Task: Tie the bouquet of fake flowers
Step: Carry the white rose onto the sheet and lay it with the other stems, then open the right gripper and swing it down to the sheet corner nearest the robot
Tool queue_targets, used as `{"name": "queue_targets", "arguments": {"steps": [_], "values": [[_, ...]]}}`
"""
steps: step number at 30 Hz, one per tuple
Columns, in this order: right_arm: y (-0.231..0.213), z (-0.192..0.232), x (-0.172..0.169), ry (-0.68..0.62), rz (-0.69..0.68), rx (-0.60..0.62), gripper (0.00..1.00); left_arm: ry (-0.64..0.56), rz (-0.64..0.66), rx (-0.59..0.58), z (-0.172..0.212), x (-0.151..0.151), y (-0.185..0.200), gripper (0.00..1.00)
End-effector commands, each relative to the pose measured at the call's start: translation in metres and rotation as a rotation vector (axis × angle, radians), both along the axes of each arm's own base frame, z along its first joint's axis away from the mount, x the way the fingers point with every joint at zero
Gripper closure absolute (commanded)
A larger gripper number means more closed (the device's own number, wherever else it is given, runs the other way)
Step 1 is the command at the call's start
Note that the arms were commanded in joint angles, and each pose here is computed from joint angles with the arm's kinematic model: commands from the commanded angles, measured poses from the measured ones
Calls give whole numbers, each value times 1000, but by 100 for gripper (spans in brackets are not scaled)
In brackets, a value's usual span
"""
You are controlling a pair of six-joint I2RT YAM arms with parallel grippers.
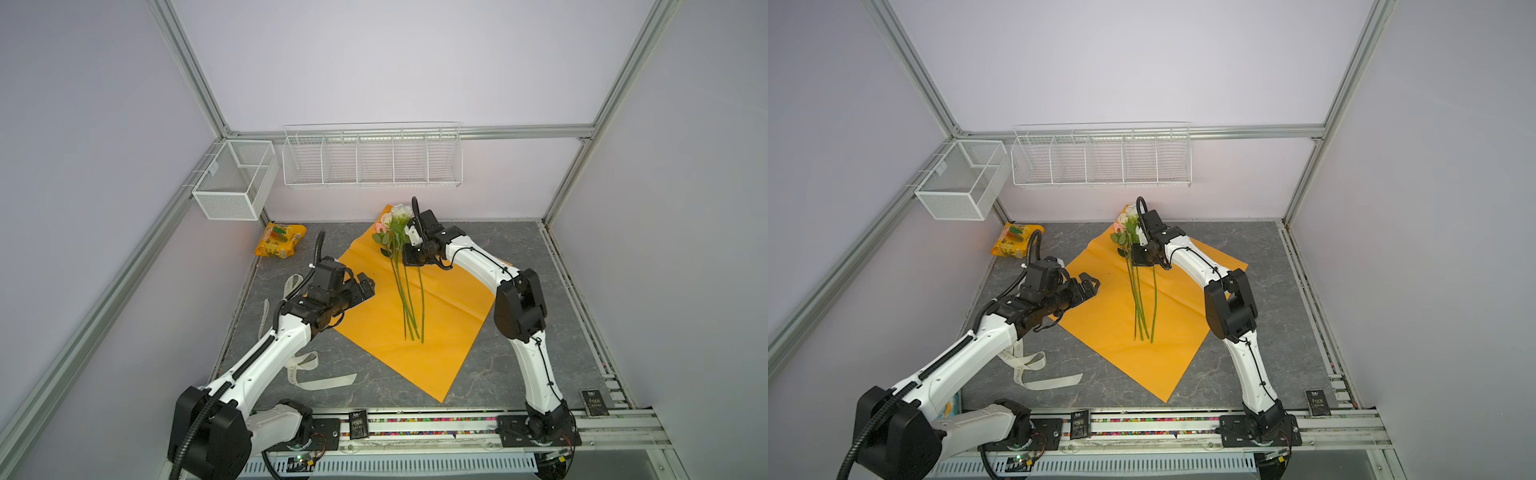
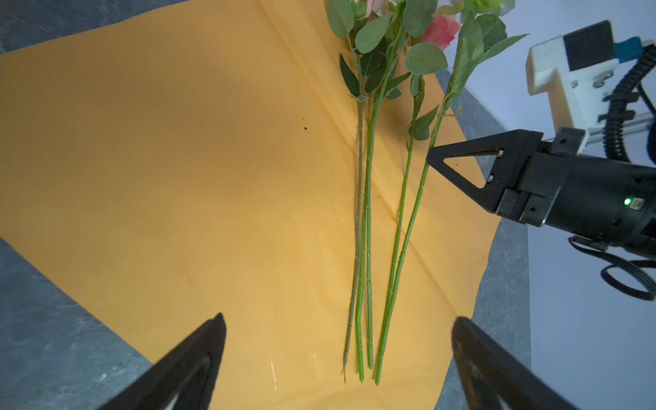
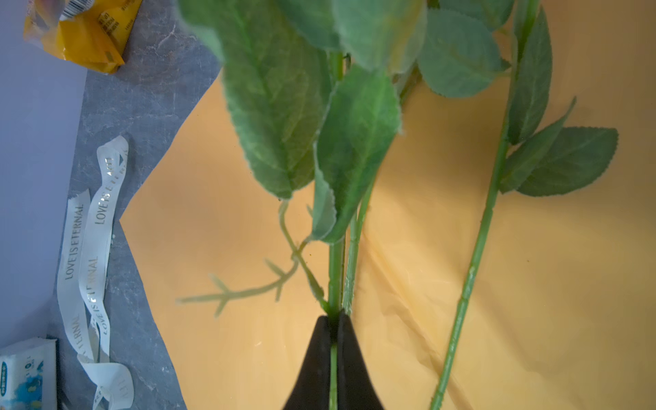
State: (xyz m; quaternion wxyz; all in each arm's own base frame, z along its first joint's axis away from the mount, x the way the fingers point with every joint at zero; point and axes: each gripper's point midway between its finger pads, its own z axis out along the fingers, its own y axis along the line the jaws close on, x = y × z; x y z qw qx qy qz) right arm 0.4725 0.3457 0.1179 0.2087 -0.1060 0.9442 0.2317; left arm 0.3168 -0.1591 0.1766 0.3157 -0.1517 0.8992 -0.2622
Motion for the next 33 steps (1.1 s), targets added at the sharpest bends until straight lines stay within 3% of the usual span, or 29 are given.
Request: {"name": "queue_targets", "arguments": {"steps": [1,7,12,16,20,25,30,33], "values": [[-14,-30,4,61,-51,-81,93,3,38,16,-1,-2,14,0],[-20,-71,-5,172,-52,-144,93,17,23,3,-4,-1,10,0],[-21,-76,-6,177,-8,-162,89,34,6,-7,-8,-1,6,0],[-20,-53,-3,153,5,-134,82,46,-15,-8,-10,-1,2,0],[-23,-12,-4,99,12,-92,64,49,-17,-1,-10,-1,2,0],[-35,26,-17,57,27,-60,56,48,-39,9,-9,-3,1,1],[-53,70,-63,-90,87,-29,52,75,-111,4,-15,-14,-5,0],[-87,65,-107,-124,47,-44,52,93,-196,-34,-18,-25,-17,0]]}}
